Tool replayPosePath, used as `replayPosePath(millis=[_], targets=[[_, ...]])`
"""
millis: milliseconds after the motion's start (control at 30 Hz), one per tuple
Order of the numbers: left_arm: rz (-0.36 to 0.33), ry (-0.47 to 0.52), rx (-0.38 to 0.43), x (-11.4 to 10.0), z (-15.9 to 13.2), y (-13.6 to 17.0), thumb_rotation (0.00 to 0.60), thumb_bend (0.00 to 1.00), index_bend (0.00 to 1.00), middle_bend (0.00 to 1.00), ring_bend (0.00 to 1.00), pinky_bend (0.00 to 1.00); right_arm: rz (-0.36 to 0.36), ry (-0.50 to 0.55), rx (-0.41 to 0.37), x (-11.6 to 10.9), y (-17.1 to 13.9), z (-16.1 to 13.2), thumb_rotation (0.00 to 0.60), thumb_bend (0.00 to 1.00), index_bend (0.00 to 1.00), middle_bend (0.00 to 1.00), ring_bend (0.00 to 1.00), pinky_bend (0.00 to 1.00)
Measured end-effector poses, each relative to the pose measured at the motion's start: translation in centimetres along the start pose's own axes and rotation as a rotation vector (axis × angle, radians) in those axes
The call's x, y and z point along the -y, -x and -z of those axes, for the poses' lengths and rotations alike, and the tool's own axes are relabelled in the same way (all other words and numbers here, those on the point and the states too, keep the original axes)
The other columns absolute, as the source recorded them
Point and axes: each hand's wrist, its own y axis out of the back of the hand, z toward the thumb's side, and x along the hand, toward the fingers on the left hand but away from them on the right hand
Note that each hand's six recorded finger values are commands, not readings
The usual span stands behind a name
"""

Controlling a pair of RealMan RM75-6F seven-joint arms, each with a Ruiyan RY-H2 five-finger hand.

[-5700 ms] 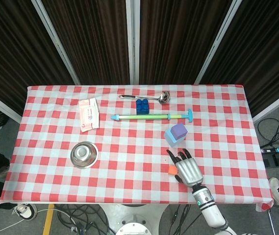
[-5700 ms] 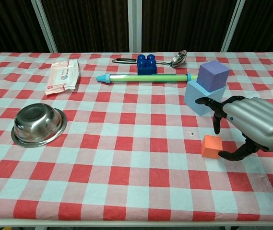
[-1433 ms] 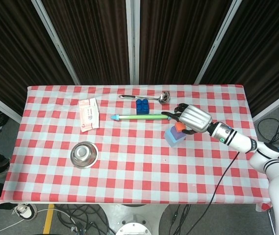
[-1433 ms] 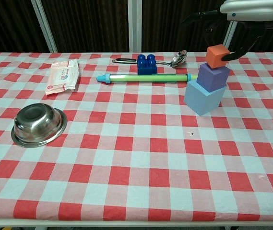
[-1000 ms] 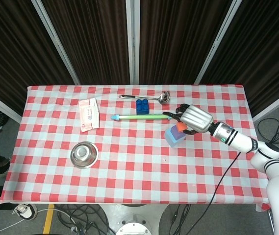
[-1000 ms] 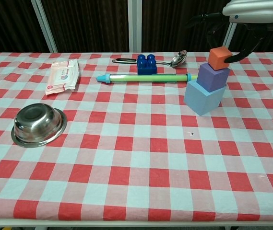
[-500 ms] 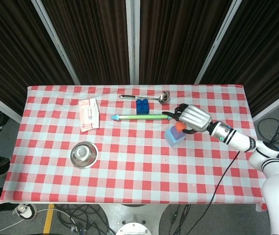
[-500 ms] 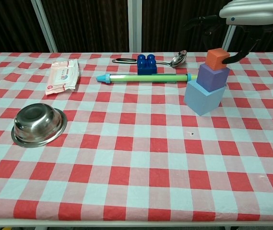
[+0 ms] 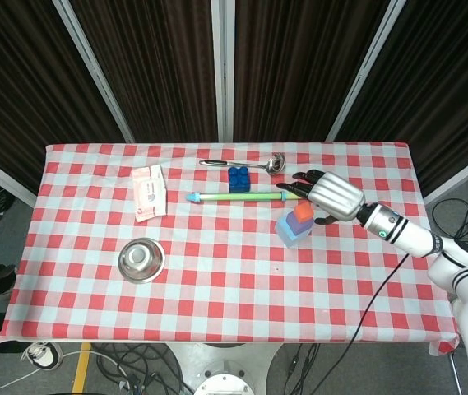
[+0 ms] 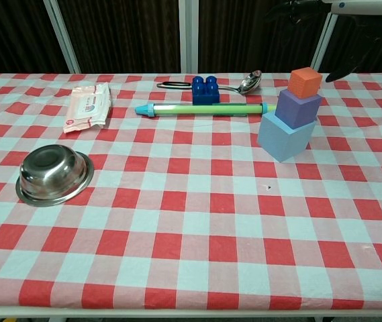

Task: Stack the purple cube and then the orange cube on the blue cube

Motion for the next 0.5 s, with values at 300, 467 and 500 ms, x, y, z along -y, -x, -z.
replayPosePath(millis=[300,467,500], targets=[[-0.014,0.020,0.031,-0.6,-0.6,0.6,0.600,0.08,0.22,0.19,0.12,0.28,0.131,-0.100,0.201,-1.4,-5.7,-0.5,0.600,0.07,0.00,0.14,0.02,0.06],[-0.003,0.041,0.060,-0.4,-0.9,1.1,0.600,0.08,0.22,0.19,0.12,0.28,0.208,-0.166,0.533,-1.2,-11.4,-1.8,0.600,0.09,0.00,0.14,0.02,0.05],[0.001,0.045,0.071,-0.3,-1.0,1.2,0.600,0.08,0.22,0.19,0.12,0.28,0.205,-0.152,0.612,-0.8,-12.8,-2.0,0.600,0.09,0.00,0.14,0.02,0.05]])
